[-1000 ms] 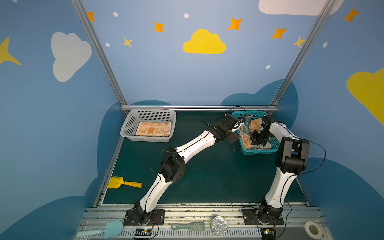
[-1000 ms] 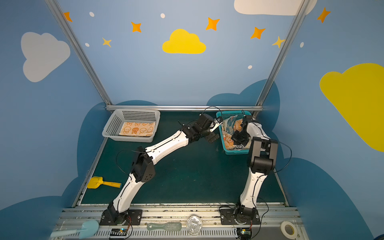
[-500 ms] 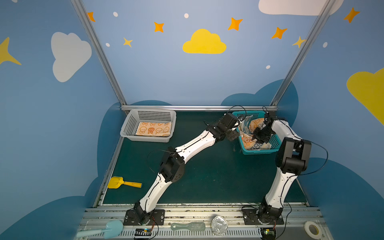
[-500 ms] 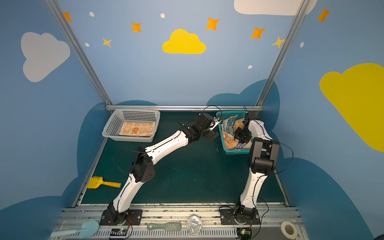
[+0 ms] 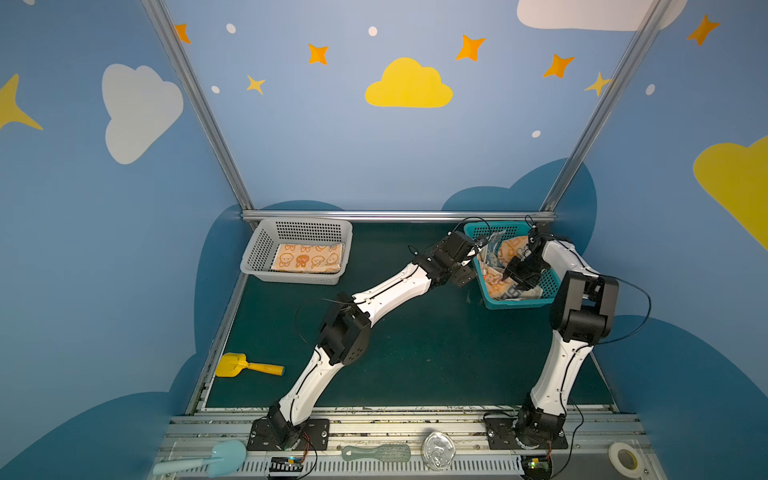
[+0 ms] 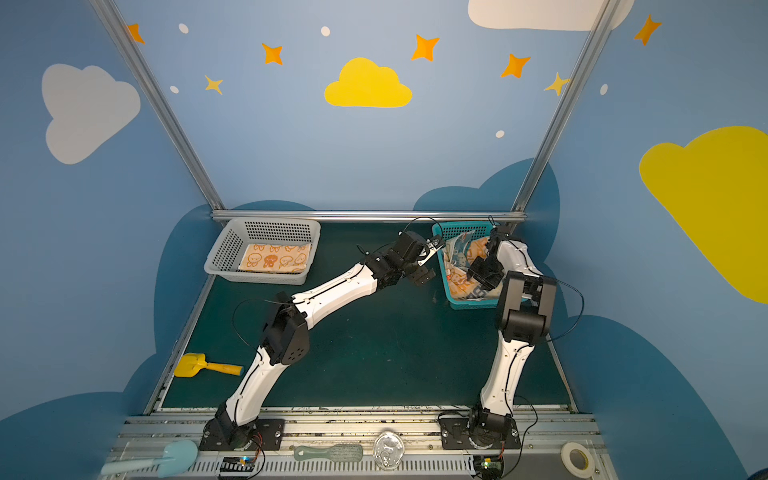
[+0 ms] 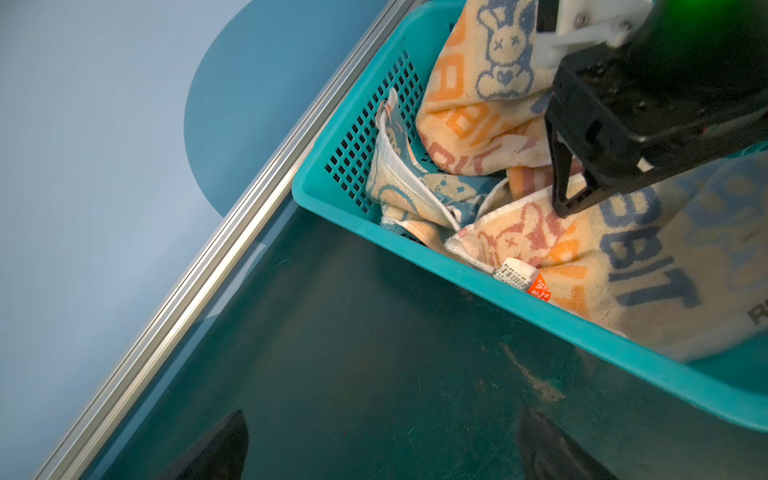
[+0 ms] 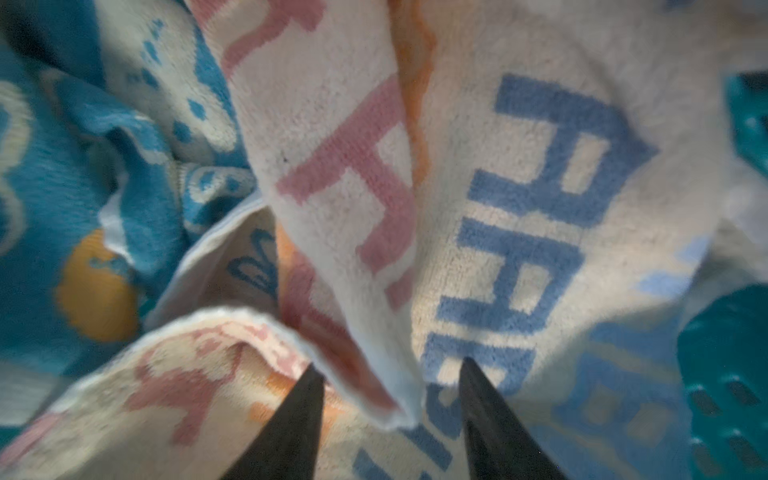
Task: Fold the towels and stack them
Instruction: 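Grasp a cream RABBIT towel in the teal basket with the right gripper, then lift the RABBIT towel out and lay it on the table center with the right gripper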
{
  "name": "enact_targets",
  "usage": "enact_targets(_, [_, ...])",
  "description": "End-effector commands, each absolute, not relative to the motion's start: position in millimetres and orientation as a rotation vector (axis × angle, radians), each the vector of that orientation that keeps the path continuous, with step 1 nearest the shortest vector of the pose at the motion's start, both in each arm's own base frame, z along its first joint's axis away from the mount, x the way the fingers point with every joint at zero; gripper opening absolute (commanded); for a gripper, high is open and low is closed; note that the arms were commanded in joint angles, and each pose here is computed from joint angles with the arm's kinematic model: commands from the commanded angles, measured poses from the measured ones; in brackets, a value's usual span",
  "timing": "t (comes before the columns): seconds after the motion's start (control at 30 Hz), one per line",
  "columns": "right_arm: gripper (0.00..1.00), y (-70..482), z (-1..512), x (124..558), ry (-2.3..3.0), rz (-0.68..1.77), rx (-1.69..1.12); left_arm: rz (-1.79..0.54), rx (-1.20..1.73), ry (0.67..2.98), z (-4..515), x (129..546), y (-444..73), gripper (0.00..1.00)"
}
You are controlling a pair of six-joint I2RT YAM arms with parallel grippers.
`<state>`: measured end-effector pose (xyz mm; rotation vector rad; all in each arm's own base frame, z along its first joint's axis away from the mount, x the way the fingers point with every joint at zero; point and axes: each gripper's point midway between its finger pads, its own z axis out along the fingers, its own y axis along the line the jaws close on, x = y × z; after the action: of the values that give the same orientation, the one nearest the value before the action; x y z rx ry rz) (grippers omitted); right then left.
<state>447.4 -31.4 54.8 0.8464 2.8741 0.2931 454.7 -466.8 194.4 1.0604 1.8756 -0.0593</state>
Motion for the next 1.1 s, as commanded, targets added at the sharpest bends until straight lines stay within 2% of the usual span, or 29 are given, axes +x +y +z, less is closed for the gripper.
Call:
enact_targets(0.0, [0.40,-29,53,454,2.879,0.285,0.838,-0.058,1.025,1.825,222,456,-463,1.00])
enact_targets(0.1, [0.20,-27,52,458,2.880,0.289,0.834,-0.045,1.030,1.823,221,457,-462,1.00])
enact_targets(0.23, [0.01,-19,60,462,2.880,0.290,0.782,-0.039,1.032,1.823,220,457,-461,1.00])
enact_targets(0.73, [0.00,11,150,460,2.779,0.324,0.641,0.012,0.917,1.813,253,462,-431,1.00])
enact_targets(1.07, [0.00,39,227,454,2.679,0.338,0.501,-0.001,0.657,1.942,278,470,-369,1.00])
